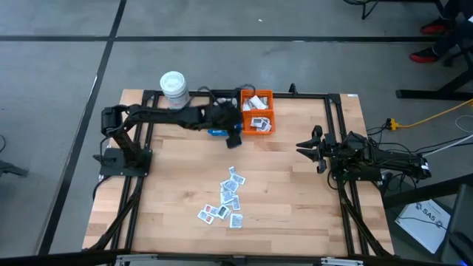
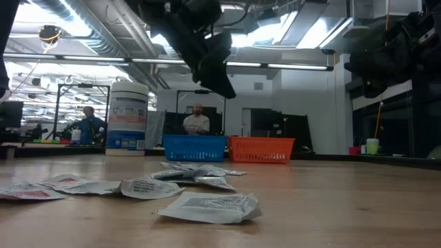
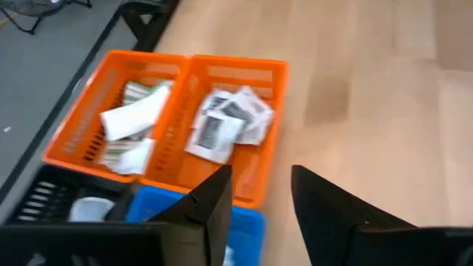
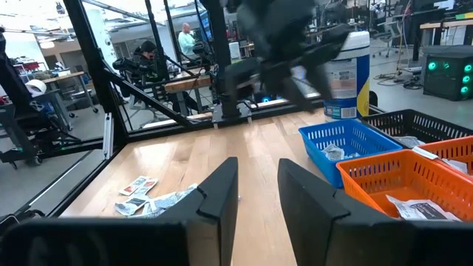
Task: Pick & Place First Aid Supplies
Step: Put the ointment pack into the blue bin
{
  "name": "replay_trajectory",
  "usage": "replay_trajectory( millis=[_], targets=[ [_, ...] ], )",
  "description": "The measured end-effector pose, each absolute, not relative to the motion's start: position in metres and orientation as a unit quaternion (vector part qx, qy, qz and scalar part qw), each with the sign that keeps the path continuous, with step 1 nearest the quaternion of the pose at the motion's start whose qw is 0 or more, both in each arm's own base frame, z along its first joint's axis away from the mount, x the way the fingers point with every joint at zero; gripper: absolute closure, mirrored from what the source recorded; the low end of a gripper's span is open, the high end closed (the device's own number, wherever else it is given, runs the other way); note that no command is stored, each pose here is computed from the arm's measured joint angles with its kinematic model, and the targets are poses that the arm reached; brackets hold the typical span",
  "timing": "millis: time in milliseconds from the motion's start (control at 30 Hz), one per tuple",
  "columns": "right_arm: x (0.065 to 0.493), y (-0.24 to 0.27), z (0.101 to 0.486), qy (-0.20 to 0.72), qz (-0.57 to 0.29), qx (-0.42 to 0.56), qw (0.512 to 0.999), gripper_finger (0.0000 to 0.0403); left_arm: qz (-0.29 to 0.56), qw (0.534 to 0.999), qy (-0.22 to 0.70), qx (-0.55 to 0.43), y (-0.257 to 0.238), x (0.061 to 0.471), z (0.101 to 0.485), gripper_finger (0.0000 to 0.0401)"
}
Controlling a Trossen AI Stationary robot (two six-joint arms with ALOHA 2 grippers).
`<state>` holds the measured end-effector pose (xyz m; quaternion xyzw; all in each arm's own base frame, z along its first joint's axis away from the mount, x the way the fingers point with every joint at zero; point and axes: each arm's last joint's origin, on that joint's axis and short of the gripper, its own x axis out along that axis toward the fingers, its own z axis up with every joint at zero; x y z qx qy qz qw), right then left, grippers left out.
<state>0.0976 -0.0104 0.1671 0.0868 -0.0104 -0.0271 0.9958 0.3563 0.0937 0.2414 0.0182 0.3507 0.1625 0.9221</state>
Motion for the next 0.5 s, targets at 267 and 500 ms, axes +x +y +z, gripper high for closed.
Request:
replay_trajectory(
  millis=[267,500],
  targets=[
    [0.098,-0.01,0.167,-0.01,-0.027,0.087,0.996,0.0303,0.121,0.913,0.389,0.017,0.029,0.36,0.234,0.0269],
    [0.098,-0.01,0.167,-0.01,-0.027,0.087,0.996,0.0303,0.083,0.892,0.444,0.002,-0.019,0.351,0.226,0.0269]
  ],
)
